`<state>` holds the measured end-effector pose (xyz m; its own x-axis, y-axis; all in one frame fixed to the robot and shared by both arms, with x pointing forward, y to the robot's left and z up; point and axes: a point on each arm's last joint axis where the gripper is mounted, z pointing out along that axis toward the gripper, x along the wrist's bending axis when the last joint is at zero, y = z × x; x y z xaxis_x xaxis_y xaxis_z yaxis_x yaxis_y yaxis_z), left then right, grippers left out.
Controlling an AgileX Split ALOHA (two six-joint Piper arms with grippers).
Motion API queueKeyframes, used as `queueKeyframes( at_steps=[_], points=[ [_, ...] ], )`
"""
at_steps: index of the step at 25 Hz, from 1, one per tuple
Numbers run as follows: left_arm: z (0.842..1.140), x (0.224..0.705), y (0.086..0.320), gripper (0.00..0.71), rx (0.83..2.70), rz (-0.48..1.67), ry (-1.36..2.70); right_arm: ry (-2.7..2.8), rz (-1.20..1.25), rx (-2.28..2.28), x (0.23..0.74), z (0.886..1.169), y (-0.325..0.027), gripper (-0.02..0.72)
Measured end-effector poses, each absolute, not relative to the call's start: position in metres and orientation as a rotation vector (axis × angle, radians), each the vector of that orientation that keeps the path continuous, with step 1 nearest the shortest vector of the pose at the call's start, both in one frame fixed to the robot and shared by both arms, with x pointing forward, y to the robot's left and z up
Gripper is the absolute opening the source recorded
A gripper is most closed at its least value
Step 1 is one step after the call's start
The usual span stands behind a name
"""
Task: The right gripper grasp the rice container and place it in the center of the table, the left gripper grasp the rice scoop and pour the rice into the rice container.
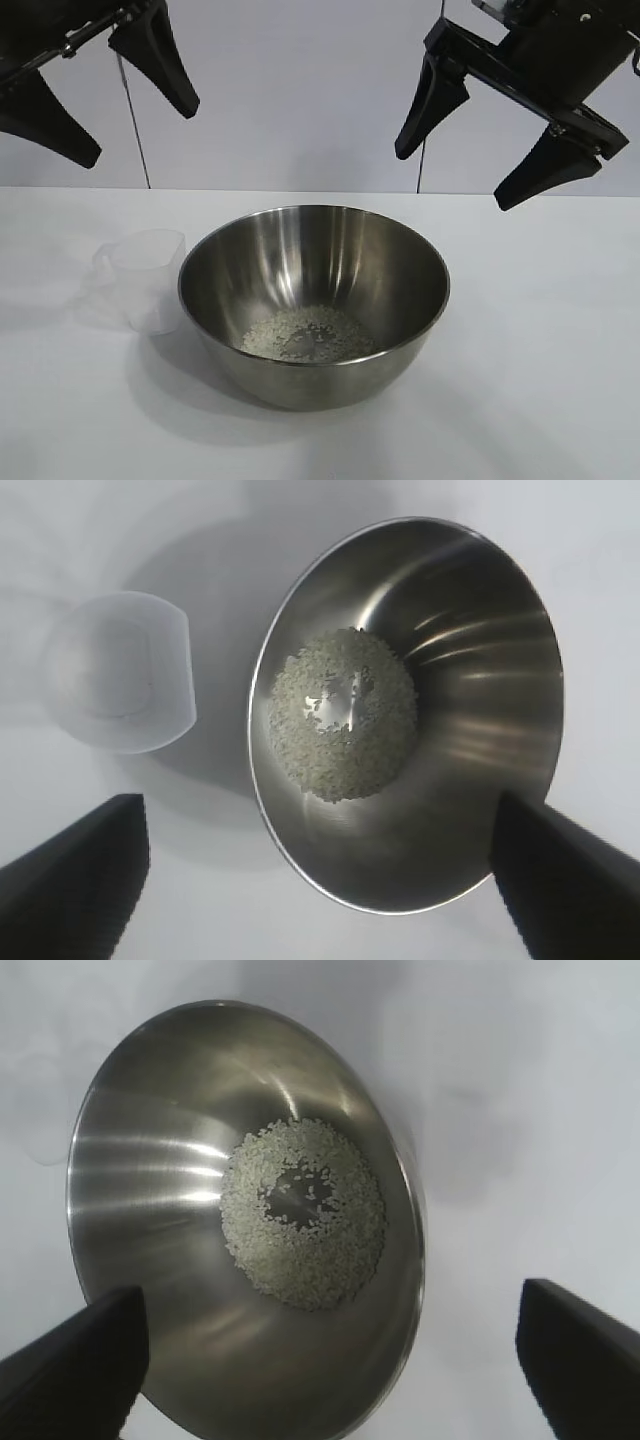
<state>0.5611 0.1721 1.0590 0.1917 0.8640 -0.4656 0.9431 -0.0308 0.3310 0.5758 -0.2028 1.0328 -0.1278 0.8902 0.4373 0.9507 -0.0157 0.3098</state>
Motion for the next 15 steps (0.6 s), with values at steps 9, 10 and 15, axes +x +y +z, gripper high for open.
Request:
queueKeyframes(
  at_steps=[9, 10, 15],
  points=[
    [1.0590, 0.5611, 0.1721, 0.665, 1.905, -0.181, 1.685, -2.116, -0.845, -2.003, 0.5766, 1.0332, -0.2026, 0.694],
    [1.0590, 0.5612, 0.1721, 0.665, 1.904, -0.180, 1.686, -2.116, -0.848, -2.005, 0.5768, 1.0333, -0.2026, 0.694],
    [1.0607, 0.5663, 0.1724, 0.665, 1.866, -0.122, 1.672, -2.113, -0.862, -2.011, 0.5777, 1.0337, -0.2025, 0.694]
  ],
)
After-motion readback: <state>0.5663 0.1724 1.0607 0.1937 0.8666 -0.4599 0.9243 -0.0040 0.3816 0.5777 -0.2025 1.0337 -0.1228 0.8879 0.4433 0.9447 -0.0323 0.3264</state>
